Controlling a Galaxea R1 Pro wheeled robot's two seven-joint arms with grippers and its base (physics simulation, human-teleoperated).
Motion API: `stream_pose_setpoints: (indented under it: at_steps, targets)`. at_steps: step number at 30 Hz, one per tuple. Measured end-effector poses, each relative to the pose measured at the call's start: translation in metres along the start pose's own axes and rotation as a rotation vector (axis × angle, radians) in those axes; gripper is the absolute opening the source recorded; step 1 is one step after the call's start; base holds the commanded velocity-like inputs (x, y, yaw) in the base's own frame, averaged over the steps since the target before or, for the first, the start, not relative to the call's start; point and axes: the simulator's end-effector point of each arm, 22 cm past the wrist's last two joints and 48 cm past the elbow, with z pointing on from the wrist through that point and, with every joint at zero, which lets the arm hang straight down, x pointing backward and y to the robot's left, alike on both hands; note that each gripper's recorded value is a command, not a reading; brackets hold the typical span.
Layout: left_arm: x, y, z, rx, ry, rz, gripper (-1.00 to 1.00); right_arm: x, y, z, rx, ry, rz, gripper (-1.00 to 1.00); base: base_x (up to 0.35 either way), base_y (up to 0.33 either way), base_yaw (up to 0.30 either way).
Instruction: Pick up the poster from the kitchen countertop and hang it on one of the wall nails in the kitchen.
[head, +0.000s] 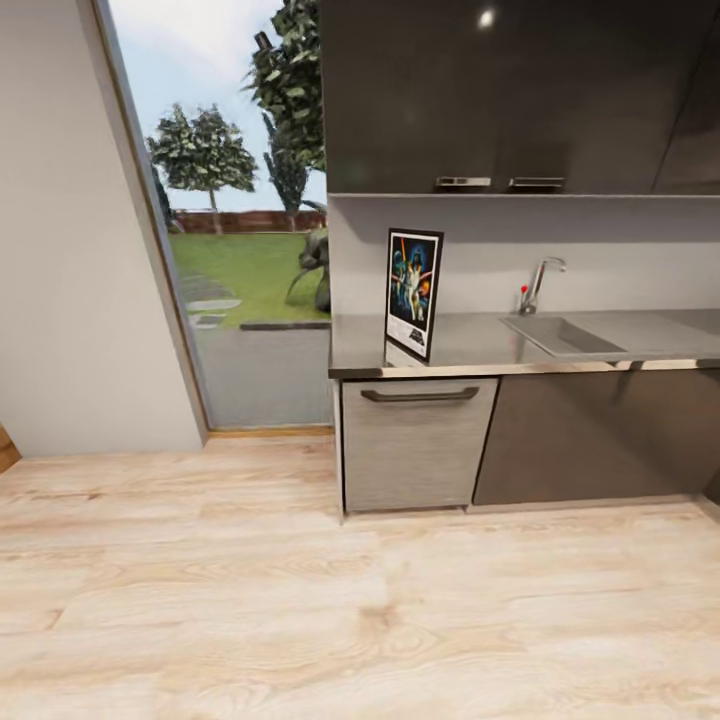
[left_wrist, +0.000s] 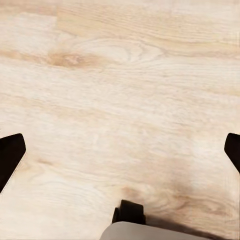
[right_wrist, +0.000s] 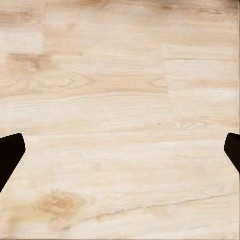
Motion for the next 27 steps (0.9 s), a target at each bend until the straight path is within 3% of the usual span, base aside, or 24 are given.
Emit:
stream_pose_setpoints:
  at_steps: [6,12,15,17,20,22,27]
  targets:
    - [-0.001,0.010,0.000,-0.015,-0.001,-0.004,1.00,-0.090,0.019,0.004,-0.010,-0.163,0.044,1.00,0.336,-0.005,0.000]
    - [-0.002,0.013,0.000,-0.019,-0.001,-0.005,1.00,-0.159,0.021,0.005,-0.011,-0.168,0.057,1.00,0.337,-0.001,0.000]
    - [-0.002,0.014,0.001,-0.020,-0.002,-0.005,1.00,-0.227,0.020,-0.001,-0.008,-0.198,0.073,1.00,0.338,0.000,0.000]
    - [-0.002,0.014,0.001,-0.020,-0.002,-0.004,1.00,-0.296,0.018,-0.004,-0.006,-0.242,0.086,1.00,0.338,0.000,0.000]
    - [-0.002,0.014,0.001,-0.021,-0.002,-0.004,1.00,-0.350,0.014,-0.007,-0.004,-0.274,0.095,1.00,0.338,0.000,0.000]
    - [-0.002,0.014,0.001,-0.021,-0.002,-0.004,1.00,-0.430,0.006,-0.018,0.001,-0.338,0.104,1.00,0.338,0.000,0.000]
    - [-0.002,0.014,0.001,-0.021,-0.002,-0.003,1.00,-0.506,0.003,-0.036,-0.003,-0.384,0.115,1.00,0.279,0.000,0.000]
